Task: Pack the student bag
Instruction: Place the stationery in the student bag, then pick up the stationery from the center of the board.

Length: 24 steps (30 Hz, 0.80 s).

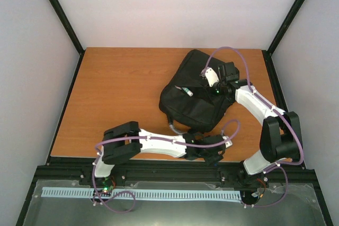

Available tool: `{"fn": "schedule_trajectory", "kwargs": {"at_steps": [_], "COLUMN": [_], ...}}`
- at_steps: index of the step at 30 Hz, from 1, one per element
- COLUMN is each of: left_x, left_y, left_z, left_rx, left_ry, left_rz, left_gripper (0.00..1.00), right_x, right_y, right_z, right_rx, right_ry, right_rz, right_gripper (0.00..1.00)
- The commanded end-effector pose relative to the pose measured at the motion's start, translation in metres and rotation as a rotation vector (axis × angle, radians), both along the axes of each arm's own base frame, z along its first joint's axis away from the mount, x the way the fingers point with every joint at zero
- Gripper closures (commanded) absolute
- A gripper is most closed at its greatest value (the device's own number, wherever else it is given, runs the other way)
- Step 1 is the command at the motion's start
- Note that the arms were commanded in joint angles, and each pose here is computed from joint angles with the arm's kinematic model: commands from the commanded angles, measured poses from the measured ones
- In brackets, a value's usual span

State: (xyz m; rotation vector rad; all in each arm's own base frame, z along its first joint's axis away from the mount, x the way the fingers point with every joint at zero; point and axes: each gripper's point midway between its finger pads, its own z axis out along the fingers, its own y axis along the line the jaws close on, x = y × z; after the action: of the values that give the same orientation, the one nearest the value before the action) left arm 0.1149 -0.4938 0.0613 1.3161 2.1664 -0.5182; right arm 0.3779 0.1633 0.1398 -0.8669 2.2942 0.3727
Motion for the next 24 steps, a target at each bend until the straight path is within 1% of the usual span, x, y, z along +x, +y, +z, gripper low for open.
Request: {"fn": "schedule_trajectory", "kwargs": {"at_steps": [1, 4, 9, 15, 19, 24], "left_x": [0.008, 0.010, 0.021, 0.022, 0.024, 0.021], "left_y": [-0.016, -0.021, -0.015, -0.009, -0.001, 0.014], "left_z": [-0.002, -0.010, -0.018, -0.033, -0.035, -0.040], "left_rx": [0.038, 0.061, 0.098, 0.147, 0.167, 0.182], "left_ry": [-0.150, -0.173, -0.207, -0.206, -0.205, -0.161], "left_rz": [0.004, 0.034, 0.108, 0.116, 0.141, 0.152], "left_gripper": [0.34, 0.34, 0.37, 0.47, 0.53, 0.60], "right_x": [0.001, 0.001, 0.001, 0.001, 0.001, 0.001], "right_y": [0.008, 0.008, 0.008, 0.009, 0.009, 0.008], "right_z": [0.007, 0.007, 0.005, 0.004, 0.004, 0.003], "right_rx": [0.033, 0.034, 0.033, 0.033, 0.033, 0.032], "right_ry": [-0.018, -0.017, -0.013, -0.010, -0.011, -0.006], "right_rz": [0.029, 0.030, 0.031, 0.032, 0.032, 0.032], "right_gripper": [0.97, 0.97, 0.97, 0.97, 0.97, 0.97]}}
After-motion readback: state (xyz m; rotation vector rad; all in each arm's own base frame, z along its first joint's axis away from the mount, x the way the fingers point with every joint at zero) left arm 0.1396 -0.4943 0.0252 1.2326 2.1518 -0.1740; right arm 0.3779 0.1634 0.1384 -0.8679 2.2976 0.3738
